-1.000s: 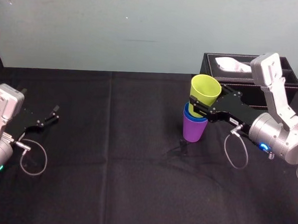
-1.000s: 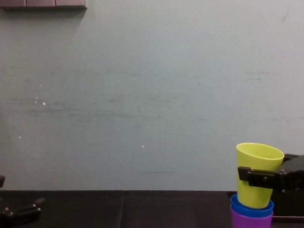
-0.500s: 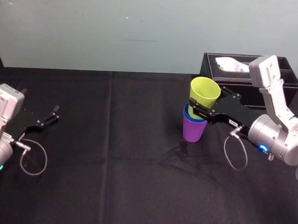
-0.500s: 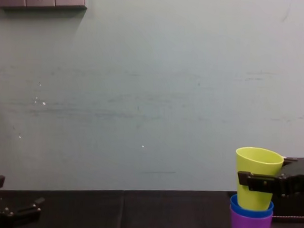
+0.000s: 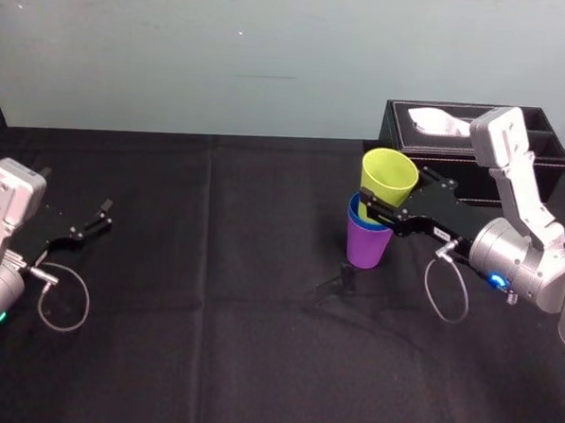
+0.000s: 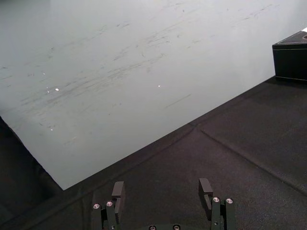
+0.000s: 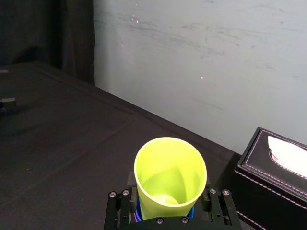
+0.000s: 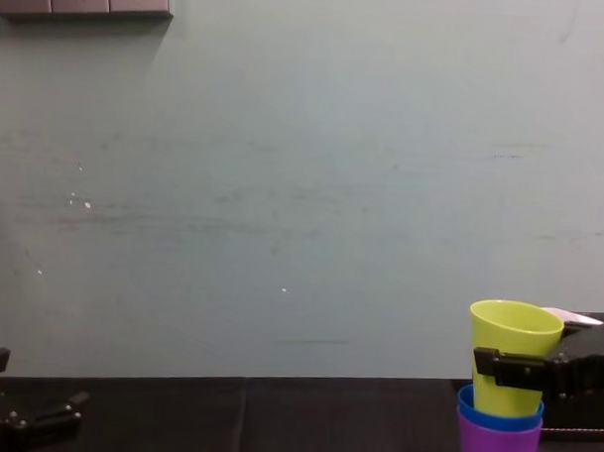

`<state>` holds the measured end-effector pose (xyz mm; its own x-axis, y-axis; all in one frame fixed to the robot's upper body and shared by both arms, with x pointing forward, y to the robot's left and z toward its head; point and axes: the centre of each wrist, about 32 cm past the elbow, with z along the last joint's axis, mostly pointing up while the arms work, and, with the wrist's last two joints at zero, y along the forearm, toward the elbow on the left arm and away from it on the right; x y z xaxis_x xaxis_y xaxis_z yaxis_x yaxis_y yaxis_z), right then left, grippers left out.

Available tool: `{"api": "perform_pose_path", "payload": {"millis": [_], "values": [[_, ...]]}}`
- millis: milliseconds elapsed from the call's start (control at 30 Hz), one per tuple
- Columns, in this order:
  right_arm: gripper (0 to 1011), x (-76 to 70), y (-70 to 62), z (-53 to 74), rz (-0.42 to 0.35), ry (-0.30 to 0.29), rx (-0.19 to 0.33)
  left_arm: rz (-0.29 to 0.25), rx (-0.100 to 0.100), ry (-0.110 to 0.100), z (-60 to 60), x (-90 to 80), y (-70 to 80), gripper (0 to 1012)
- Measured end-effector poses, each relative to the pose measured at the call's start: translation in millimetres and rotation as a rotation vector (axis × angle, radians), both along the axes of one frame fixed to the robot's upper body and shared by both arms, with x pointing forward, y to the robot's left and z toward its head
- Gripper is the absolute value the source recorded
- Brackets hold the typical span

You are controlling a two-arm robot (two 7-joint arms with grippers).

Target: Stack the three plastic cups sequentially using one hand.

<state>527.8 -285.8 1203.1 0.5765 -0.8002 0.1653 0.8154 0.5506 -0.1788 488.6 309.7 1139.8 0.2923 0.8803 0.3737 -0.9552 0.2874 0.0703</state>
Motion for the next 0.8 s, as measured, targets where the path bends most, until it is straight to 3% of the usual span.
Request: {"api": "perform_pose_path", "payload": {"millis": [633,800], "values": [[741,4.4,0.6,-5.2,0.006,0.021,0.002,0.000,0.000,0.000,0.0,0.0,0.0,1010],[848,4.1,0.7,-5.0,0.006,0.020,0.002,0.000,0.000,0.000,0.0,0.0,0.0,1010]]}}
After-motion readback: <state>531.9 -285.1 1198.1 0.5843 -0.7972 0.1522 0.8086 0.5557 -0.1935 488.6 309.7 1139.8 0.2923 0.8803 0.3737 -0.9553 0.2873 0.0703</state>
